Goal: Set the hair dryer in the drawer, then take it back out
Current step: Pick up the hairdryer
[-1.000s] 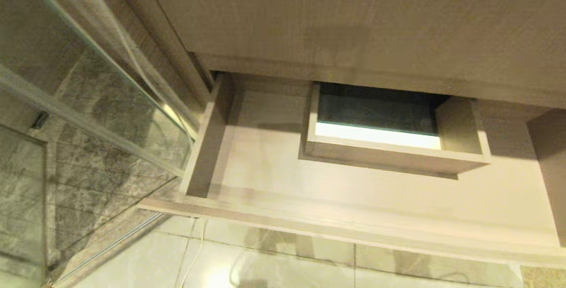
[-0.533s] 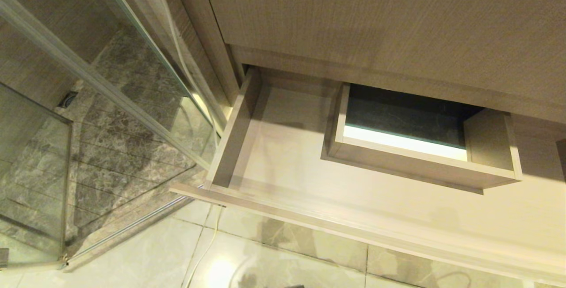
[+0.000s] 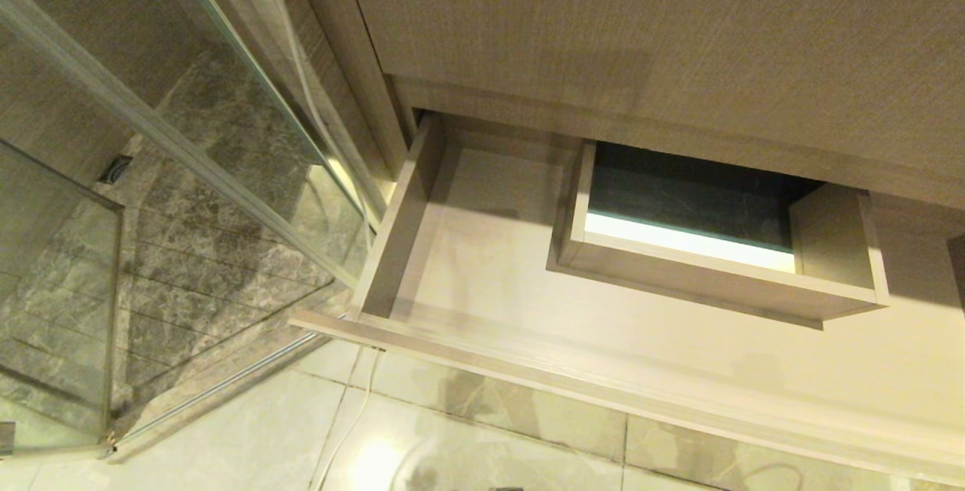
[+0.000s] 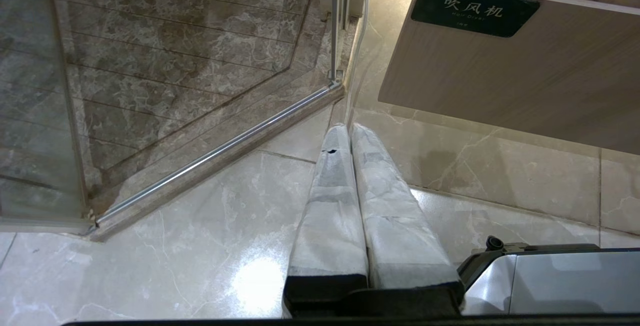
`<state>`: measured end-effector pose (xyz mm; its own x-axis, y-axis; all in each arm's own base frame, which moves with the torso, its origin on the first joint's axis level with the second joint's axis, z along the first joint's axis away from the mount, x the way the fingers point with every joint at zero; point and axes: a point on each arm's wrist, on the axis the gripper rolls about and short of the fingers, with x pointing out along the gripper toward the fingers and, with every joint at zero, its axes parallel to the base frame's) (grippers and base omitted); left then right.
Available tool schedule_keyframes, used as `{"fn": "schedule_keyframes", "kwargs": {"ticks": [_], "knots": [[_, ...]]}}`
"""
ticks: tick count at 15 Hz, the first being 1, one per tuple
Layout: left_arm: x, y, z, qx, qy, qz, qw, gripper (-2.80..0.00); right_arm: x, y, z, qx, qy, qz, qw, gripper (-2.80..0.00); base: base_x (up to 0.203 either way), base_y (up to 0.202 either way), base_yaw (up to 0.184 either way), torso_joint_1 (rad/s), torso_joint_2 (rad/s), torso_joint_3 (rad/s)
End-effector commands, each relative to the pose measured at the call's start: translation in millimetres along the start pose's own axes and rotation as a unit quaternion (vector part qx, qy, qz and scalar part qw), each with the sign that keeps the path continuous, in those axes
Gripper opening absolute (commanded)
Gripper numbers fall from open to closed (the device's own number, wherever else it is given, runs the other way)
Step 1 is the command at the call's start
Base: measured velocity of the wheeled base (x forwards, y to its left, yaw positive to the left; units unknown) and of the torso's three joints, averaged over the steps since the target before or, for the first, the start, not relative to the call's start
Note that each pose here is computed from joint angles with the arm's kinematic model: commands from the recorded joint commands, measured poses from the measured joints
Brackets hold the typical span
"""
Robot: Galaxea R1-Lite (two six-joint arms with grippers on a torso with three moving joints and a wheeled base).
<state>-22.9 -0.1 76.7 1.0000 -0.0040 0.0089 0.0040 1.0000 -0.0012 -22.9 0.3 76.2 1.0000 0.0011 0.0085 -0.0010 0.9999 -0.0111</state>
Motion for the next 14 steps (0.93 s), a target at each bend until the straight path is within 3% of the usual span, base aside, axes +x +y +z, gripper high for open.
{"fn": "schedule_keyframes", "kwargs": {"ticks": [1, 7, 14], "knots": [[0.1, 0.0, 0.0, 0.000, 0.001, -0.001, 1.0000, -2.80, 0.1, 0.0, -0.4, -0.001, 0.000, 0.000, 1.000, -2.80, 0.000, 0.000, 0.000, 0.000, 0.00, 0.000], [0.1, 0.0, 0.0, 0.000, 0.001, -0.001, 1.0000, -2.80, 0.1, 0.0, -0.4, -0.002, 0.000, 0.001, 1.000, -2.80, 0.000, 0.000, 0.000, 0.002, -0.02, -0.015], [0.1, 0.0, 0.0, 0.000, 0.001, -0.001, 1.0000, -2.80, 0.1, 0.0, -0.5, -0.003, 0.001, 0.001, 1.000, -2.80, 0.000, 0.000, 0.000, 0.181, -0.41, -0.233]]}}
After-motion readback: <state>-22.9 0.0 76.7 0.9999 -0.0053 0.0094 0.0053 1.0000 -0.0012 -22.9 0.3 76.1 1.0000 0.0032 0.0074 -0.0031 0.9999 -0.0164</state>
